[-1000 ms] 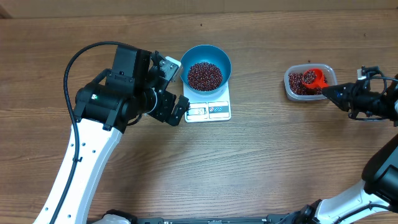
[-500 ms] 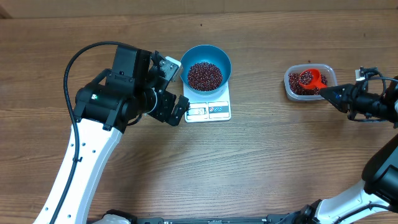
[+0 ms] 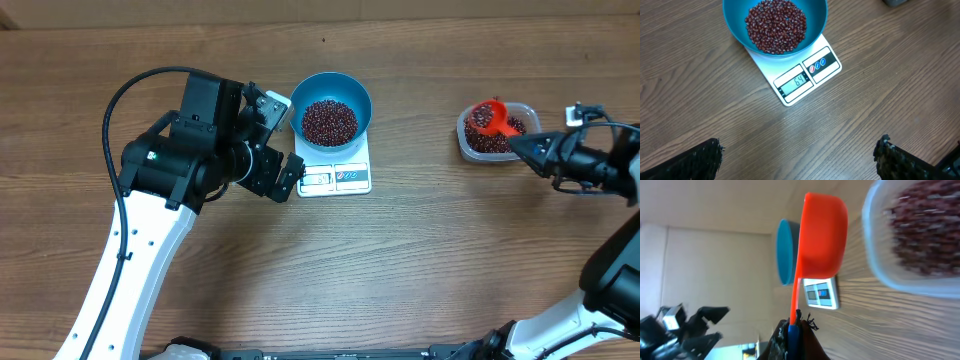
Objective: Scoop item into bowl and weigh 150g on scale
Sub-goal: 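Lift the filled scoop and carry it over the bowl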
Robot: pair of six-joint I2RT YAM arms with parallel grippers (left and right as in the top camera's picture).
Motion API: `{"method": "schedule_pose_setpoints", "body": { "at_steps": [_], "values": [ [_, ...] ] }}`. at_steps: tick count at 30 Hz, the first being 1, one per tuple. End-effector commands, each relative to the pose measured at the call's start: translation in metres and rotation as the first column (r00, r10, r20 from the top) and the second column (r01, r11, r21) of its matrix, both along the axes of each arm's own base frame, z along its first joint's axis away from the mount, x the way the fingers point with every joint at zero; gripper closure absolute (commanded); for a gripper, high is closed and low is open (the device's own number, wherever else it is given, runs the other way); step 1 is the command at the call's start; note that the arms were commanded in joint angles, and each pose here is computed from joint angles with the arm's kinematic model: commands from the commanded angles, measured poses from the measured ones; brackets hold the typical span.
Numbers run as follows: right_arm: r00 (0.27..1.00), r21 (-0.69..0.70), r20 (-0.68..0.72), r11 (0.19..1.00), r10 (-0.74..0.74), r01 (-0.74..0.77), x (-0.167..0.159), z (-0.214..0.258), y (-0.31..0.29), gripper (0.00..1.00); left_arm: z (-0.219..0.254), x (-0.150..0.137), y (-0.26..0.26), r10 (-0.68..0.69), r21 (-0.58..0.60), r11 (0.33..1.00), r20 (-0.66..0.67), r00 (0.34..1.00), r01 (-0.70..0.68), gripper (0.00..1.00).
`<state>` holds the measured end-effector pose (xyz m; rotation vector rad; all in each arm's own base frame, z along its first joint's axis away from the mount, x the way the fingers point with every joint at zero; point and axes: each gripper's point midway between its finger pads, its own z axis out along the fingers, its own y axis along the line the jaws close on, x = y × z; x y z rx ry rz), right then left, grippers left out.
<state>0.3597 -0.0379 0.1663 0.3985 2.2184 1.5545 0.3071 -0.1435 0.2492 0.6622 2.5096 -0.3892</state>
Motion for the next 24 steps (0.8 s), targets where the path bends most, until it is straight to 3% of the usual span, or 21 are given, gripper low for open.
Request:
{"method": "schedule_pose_setpoints", "body": {
  "at_steps": [1, 14, 24],
  "values": [
    [0.994, 0.067, 0.076, 0.995, 0.072, -0.078, 0.006, 0.013, 0.032, 0.96, 0.009, 0.0, -0.003, -0.023, -0.006, 1.0, 0.029, 0.999, 0.023, 0.0],
    [0.945, 0.108, 0.145, 0.945, 0.292, -0.308, 0.017, 0.042, 0.123, 0.96, 0.009, 0.0, -0.003, -0.023, -0.006, 1.0, 0.029, 0.999, 0.023, 0.01],
    [0.919, -0.028, 0.075, 0.922, 0.388, -0.387, 0.038, 0.027, 0.183, 0.96, 0.009, 0.0, -0.003, -0.023, -0.006, 1.0, 0.029, 0.999, 0.024, 0.0]
  ]
}}
